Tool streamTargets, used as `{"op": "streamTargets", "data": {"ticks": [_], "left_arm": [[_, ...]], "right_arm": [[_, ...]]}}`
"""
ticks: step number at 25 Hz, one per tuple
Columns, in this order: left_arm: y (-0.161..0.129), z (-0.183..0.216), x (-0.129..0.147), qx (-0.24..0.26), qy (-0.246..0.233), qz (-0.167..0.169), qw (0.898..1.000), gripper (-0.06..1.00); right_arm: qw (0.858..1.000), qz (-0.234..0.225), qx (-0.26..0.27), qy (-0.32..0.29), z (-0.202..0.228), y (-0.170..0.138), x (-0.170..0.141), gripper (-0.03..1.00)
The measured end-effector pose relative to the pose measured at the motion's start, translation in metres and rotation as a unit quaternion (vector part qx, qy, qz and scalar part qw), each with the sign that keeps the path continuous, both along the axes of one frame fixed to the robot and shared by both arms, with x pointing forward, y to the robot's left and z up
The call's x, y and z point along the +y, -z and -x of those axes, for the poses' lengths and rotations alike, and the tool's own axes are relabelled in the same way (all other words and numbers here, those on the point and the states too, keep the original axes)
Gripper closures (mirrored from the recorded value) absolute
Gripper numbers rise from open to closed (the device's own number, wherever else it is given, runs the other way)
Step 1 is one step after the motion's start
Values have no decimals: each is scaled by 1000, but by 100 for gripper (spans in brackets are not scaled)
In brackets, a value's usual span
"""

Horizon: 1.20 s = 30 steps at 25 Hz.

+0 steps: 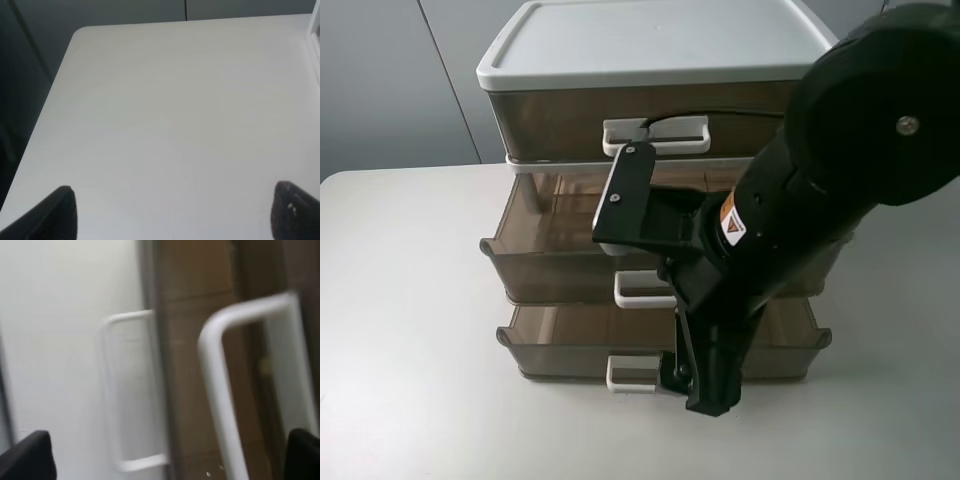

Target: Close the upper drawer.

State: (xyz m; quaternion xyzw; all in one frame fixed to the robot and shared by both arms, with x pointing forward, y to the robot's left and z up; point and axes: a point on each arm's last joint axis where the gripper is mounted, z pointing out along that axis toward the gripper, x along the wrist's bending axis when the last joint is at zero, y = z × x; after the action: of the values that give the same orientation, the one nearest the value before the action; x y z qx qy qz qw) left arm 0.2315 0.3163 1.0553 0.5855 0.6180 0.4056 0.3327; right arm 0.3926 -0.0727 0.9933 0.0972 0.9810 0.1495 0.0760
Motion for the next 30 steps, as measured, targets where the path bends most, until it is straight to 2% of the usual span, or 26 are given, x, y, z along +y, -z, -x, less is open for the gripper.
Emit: {"op": "streamTargets", "data": {"ticks": [8, 14, 16, 22, 27, 30], "left_arm": [[0, 0, 0, 0, 0, 0, 1000, 20], [0, 0, 0, 0, 0, 0, 1000, 20], [0, 0, 0, 0, 0, 0, 1000, 20], [0, 0, 0, 0, 0, 0, 1000, 20], [0, 0, 0, 0, 0, 0, 1000, 20], [0, 0, 0, 0, 0, 0, 1000, 20]], "right_arm": [[999, 4, -48, -3, -9, -6, 0, 27], [998, 2, -61, -12, -5, -41, -1, 27], [998, -6, -46, -32, 7, -50, 0, 27], [994, -47, 70, -71, 39, -52, 9, 27], [992, -10, 94, -85, 39, -27, 11, 27], [991, 17, 85, -100, 33, -14, 14, 27]]}}
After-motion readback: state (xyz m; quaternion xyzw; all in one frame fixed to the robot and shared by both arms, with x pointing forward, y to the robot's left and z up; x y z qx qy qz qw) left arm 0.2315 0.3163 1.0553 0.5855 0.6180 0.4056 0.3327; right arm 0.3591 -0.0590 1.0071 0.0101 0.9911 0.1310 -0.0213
